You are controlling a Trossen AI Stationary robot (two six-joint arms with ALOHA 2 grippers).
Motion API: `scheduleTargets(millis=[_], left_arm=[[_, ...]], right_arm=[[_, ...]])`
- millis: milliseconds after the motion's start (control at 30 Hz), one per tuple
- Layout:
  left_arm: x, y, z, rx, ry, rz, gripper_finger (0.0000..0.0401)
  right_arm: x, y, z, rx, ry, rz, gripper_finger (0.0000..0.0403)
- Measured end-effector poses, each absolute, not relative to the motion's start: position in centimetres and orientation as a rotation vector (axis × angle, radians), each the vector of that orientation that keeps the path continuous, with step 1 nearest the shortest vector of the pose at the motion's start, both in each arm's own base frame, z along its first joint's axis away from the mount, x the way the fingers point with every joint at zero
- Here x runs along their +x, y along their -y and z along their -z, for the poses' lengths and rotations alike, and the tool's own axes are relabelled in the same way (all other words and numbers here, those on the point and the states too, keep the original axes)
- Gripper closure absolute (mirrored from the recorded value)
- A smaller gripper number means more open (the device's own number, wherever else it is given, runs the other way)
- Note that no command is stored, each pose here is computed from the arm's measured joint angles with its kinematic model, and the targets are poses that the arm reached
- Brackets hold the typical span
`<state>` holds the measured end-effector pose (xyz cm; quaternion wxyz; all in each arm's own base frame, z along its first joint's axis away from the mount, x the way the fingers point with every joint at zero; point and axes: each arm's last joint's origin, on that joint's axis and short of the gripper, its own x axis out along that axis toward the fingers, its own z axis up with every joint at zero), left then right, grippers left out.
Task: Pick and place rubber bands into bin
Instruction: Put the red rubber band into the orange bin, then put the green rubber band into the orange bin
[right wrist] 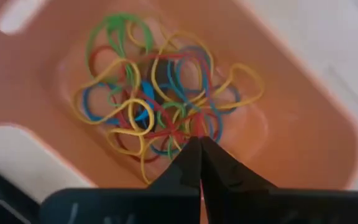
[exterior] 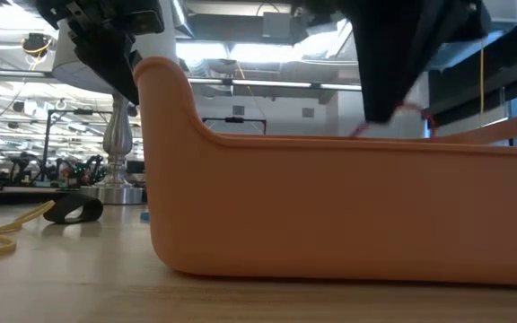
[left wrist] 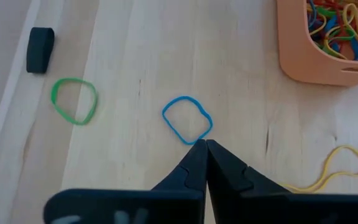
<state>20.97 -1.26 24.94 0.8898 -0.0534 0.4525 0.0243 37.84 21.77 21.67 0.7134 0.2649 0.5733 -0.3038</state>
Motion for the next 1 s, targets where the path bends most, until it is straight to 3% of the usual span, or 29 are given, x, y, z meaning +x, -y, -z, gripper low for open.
scheduleTargets(millis=[300, 767, 1000], left_arm=[[21.0, 1.3, -24.9, -0.110, -0.940, -0.052, 0.0396], [21.0, 1.2, -24.9, -0.106, -0.938, -0.062, 0.0391], [21.0, 1.2, -24.9, -0.101, -0.936, -0.071, 0.0389]], right_arm=[[38.6, -21.4, -19.5, 0.634, -1.310, 0.754, 0.0387], [37.5, -22.1, -20.4, 0.649, -1.306, 0.786, 0.0241], [37.2, -21.9, -21.4, 0.651, -1.296, 0.778, 0.0213]])
